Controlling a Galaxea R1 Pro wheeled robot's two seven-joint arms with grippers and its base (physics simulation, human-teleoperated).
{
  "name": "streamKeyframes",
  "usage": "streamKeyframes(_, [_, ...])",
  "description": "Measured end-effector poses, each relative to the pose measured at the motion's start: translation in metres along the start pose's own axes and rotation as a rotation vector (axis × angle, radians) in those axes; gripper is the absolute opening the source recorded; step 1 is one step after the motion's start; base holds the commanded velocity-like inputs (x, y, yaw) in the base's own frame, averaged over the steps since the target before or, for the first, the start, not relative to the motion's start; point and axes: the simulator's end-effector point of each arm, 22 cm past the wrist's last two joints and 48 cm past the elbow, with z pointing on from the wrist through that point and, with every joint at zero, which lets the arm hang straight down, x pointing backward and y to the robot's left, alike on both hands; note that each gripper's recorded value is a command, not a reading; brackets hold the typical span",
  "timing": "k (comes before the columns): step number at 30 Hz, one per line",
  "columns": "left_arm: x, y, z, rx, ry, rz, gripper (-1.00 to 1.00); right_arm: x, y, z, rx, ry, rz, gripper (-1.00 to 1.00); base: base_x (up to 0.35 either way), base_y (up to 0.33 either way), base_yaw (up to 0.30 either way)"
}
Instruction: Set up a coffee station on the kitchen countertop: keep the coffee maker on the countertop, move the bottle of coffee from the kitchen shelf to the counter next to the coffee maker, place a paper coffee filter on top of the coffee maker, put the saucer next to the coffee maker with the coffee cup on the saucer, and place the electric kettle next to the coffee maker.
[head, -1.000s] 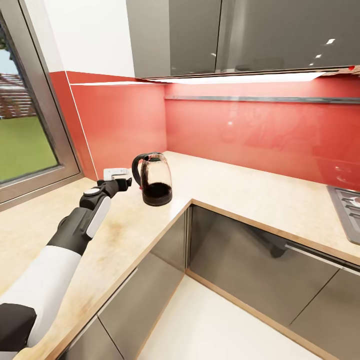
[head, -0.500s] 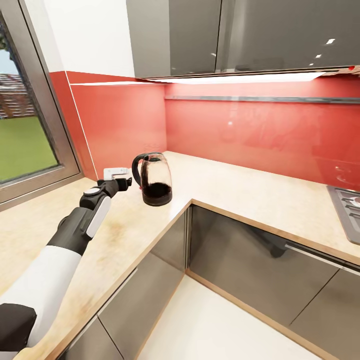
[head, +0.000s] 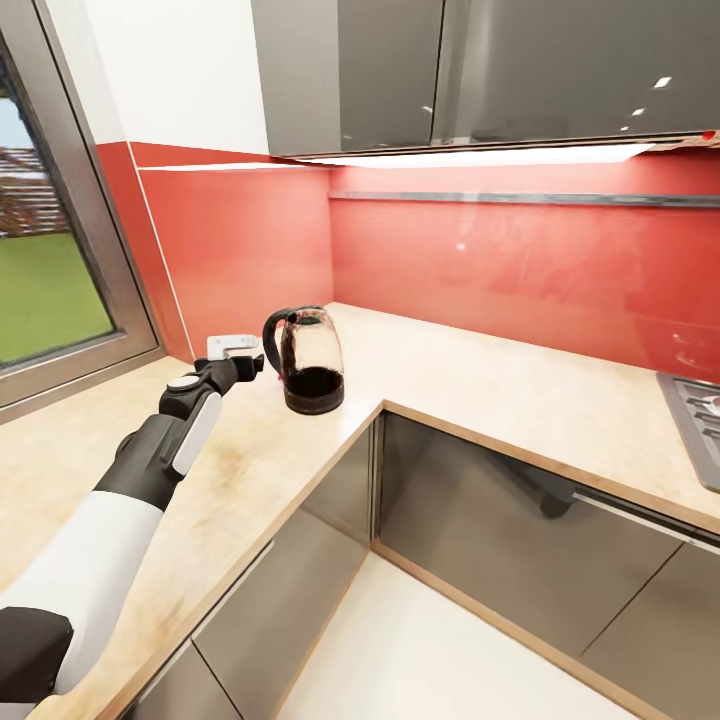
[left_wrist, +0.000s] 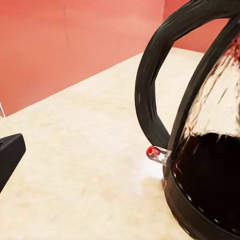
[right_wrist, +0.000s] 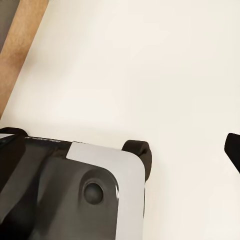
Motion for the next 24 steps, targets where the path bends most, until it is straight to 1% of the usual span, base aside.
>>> streamKeyframes(24, [0.0036, 0.0011, 0.001, -0.003, 0.007, 0.002, 1.0, 0.0, 0.0, 0.0, 0.0, 0.0, 0.0, 1.0, 0.058, -0.01, 0.0])
